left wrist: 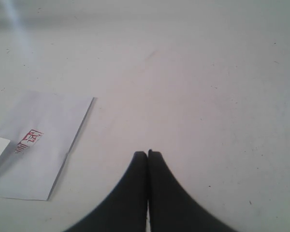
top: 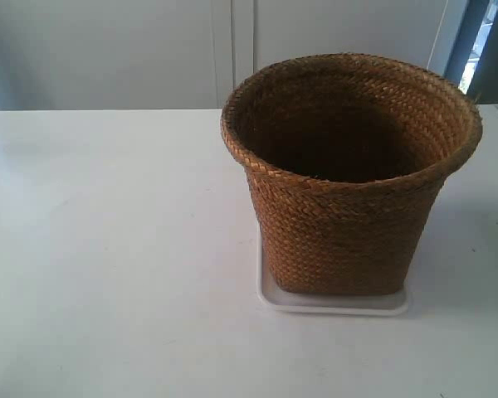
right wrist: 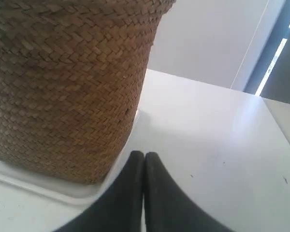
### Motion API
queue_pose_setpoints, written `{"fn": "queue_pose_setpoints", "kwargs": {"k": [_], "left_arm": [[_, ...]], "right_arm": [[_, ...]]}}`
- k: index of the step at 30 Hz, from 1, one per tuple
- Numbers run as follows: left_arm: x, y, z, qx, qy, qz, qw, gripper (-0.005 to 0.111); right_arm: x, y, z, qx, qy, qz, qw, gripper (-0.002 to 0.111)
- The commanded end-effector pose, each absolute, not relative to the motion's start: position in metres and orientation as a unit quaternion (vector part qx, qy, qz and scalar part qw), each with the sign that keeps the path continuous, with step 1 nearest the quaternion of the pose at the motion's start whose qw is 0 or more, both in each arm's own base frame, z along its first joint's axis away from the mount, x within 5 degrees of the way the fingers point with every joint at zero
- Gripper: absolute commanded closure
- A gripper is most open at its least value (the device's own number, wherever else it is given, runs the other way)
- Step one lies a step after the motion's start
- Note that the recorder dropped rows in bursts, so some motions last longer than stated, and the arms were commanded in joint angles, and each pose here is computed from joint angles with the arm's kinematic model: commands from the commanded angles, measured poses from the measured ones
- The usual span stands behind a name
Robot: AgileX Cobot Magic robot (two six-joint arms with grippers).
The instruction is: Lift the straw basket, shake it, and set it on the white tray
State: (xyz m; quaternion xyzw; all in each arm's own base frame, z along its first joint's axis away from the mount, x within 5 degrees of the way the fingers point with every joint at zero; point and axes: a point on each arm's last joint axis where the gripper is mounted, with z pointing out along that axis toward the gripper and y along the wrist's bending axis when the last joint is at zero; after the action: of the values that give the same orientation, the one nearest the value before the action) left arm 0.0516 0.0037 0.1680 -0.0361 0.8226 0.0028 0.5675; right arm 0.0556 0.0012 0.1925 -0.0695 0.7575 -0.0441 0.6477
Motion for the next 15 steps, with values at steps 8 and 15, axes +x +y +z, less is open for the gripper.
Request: {"fn": "queue_pose_setpoints", "kwargs": {"k": [8, 15], "left_arm": [[0.0514, 0.0034, 0.166, -0.033, 0.823, 0.002, 0.567, 0.106], [0.0514, 0.0034, 0.166, -0.033, 0.823, 0.002, 0.567, 0.106]], "right_arm": [[0.0542, 0.0008, 0.1853, -0.025, 0.78, -0.01, 0.625, 0.108], [0.0542, 0.0008, 0.185, -0.025, 0.782, -0.01, 0.623, 0.108]]}}
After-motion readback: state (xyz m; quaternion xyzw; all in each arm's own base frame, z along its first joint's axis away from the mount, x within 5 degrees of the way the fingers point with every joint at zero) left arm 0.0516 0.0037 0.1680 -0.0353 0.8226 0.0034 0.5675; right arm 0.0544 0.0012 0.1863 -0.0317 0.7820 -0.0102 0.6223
